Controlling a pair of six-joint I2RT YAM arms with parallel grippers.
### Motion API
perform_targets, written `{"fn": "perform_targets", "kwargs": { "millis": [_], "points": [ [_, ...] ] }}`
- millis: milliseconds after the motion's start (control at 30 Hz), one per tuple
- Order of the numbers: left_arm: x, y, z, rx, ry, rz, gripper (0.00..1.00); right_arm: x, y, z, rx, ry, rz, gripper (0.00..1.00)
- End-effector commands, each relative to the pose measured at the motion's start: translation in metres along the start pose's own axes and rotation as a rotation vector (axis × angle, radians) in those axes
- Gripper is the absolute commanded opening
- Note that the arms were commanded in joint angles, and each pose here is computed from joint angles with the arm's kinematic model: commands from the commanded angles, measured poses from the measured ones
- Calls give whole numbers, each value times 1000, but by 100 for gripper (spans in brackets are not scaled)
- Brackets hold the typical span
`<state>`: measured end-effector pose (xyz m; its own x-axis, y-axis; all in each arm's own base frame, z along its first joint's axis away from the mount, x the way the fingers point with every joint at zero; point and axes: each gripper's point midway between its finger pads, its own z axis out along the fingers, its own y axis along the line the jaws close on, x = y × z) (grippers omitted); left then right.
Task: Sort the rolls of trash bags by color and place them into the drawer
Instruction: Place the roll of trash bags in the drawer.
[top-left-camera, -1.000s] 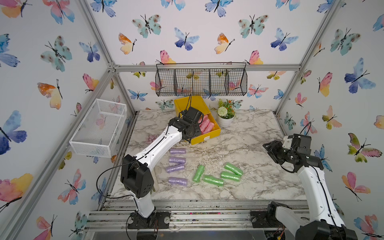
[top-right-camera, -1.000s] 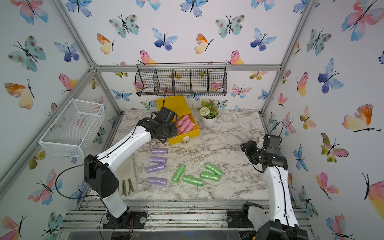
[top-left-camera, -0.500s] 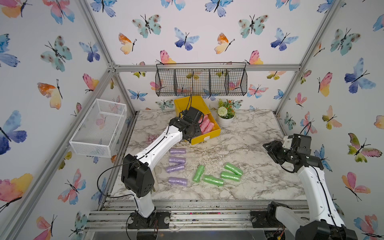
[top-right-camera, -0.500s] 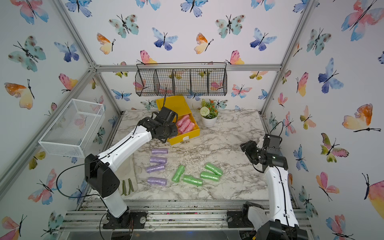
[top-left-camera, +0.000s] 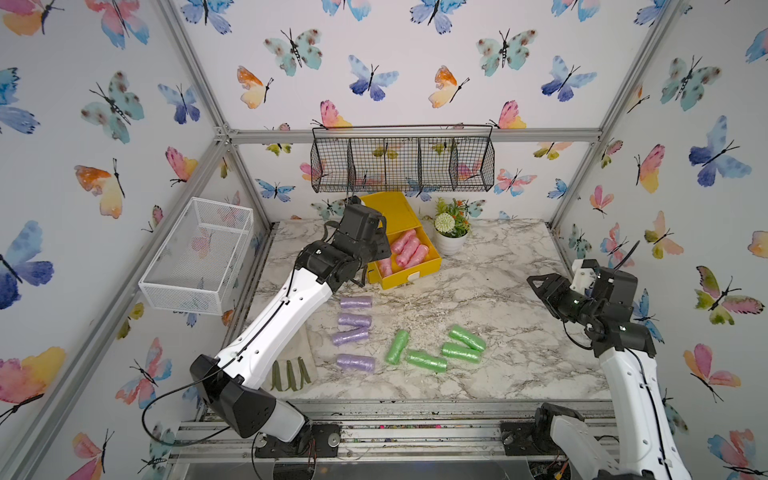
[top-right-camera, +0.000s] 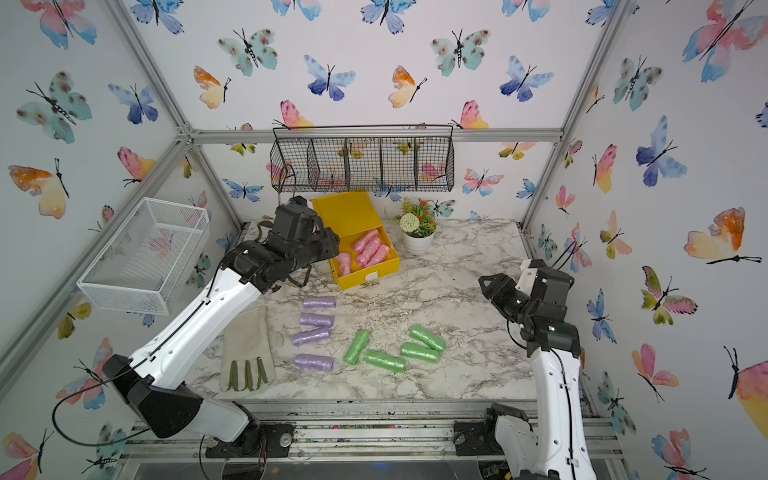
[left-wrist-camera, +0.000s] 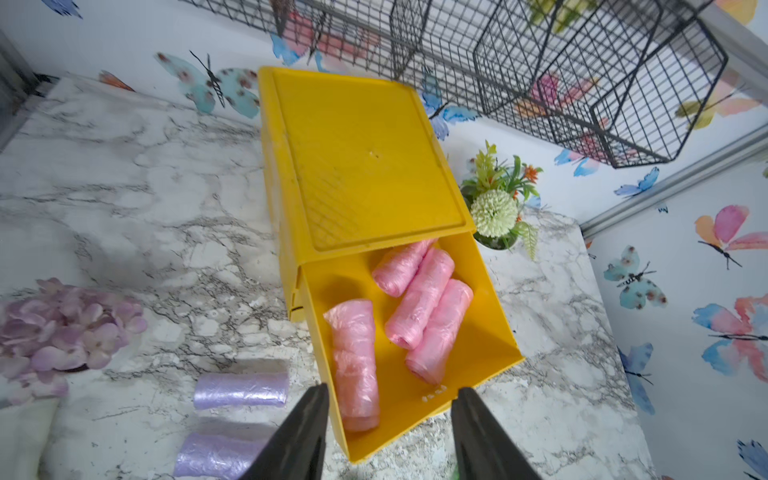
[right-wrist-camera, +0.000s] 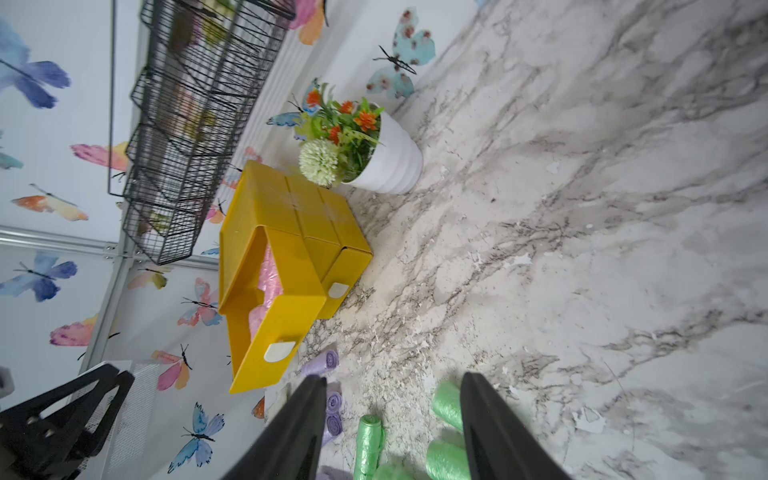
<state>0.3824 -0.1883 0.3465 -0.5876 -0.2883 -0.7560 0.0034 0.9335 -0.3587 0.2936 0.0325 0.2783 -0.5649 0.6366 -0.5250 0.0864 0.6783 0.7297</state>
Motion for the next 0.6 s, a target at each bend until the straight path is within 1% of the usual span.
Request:
{"fn": "perform_targets", "kwargs": {
  "millis": [0,133,233,400,567],
  "points": [
    [-4,28,24,-77,16,38,53,-6,16,0,-78,-5,-48,57],
    [-14,41,49,-75,40,20,54,1,22,2,-161,-9,-21,57],
    [-26,55,65,-79,40,5,53,9,19,6,-195,6,1,57],
    [-37,75,91,-90,60,-17,53,27,16,14,-212,30,18,57],
    [-51,76,111,-60,54,-23,52,46,27,31,-223,83,-6,57]
  ]
}}
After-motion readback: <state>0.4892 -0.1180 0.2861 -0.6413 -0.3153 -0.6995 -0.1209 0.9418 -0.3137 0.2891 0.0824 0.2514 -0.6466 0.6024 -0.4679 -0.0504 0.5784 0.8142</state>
